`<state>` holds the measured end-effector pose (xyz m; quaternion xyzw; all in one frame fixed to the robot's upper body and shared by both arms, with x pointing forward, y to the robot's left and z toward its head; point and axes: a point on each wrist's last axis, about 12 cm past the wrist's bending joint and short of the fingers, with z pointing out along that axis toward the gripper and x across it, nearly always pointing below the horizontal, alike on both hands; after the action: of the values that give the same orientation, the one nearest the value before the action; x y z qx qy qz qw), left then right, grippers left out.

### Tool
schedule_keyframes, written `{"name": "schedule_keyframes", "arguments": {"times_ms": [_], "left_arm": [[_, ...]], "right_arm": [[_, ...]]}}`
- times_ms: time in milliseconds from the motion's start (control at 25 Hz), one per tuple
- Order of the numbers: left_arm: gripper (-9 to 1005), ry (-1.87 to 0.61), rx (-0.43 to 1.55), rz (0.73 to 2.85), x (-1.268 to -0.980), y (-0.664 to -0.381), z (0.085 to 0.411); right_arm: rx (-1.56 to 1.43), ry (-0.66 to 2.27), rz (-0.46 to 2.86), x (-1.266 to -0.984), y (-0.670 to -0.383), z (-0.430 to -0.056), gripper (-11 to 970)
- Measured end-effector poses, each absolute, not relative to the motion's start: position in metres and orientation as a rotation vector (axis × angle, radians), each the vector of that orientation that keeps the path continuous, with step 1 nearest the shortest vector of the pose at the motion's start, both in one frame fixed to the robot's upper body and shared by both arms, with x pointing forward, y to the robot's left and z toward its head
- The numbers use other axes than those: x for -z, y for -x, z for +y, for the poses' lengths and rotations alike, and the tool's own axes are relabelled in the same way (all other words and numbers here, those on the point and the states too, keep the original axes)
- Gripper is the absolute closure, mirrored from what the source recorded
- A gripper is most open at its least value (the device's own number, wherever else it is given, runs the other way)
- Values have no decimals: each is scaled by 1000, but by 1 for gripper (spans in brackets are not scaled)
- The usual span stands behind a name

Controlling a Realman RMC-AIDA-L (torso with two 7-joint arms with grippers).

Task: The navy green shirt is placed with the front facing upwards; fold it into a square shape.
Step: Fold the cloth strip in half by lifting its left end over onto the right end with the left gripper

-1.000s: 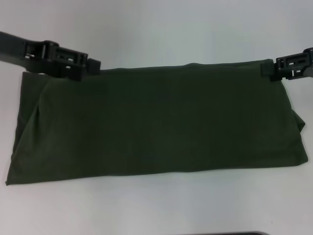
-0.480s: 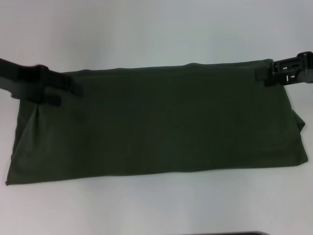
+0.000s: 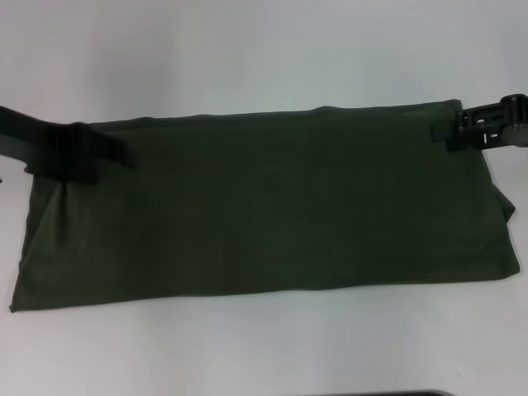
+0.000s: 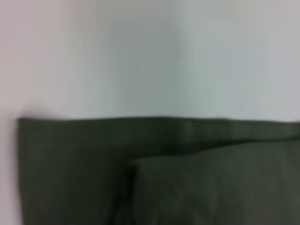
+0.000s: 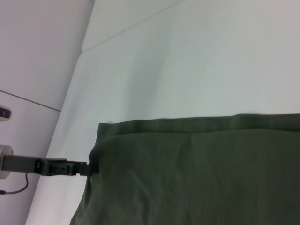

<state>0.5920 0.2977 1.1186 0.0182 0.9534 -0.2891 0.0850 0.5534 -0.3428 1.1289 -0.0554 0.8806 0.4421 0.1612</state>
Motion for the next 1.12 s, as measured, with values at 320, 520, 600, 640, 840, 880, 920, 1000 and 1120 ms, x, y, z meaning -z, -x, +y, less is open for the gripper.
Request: {"name": "schedule_keyframes", "arguments": {"times_ms": [320, 520, 600, 640, 840, 880, 920, 1000, 1120], "left_arm": [[169, -42, 782, 2864, -1117, -595, 300], [169, -37, 763, 2857, -1118, -597, 300], [168, -34, 757, 2857, -1120, -598, 302], [168, -36, 757, 2859, -1122, -598, 303], [168, -59, 779, 2866, -1133, -592, 309], [168, -70, 783, 2871, -1134, -591, 309], [168, -85, 784, 2882, -1134, -590, 308], [168, -100, 777, 2899, -1132, -588, 306], [168, -115, 748, 2918, -1128, -588, 302]], "right_arm": [[-1265, 145, 2516, -1128, -552, -344, 314], [-1264, 148, 2518, -1128, -553, -343, 314], [-1266, 148, 2516, -1128, -553, -343, 314], [-1268, 148, 2515, -1128, -552, -343, 314], [-1272, 145, 2514, -1128, -552, -344, 314], [-1271, 145, 2516, -1128, -551, -344, 314], [-1271, 146, 2517, -1128, -551, -344, 314], [-1269, 146, 2517, -1128, -551, -344, 314], [-1267, 145, 2518, -1127, -552, -343, 314]]}}
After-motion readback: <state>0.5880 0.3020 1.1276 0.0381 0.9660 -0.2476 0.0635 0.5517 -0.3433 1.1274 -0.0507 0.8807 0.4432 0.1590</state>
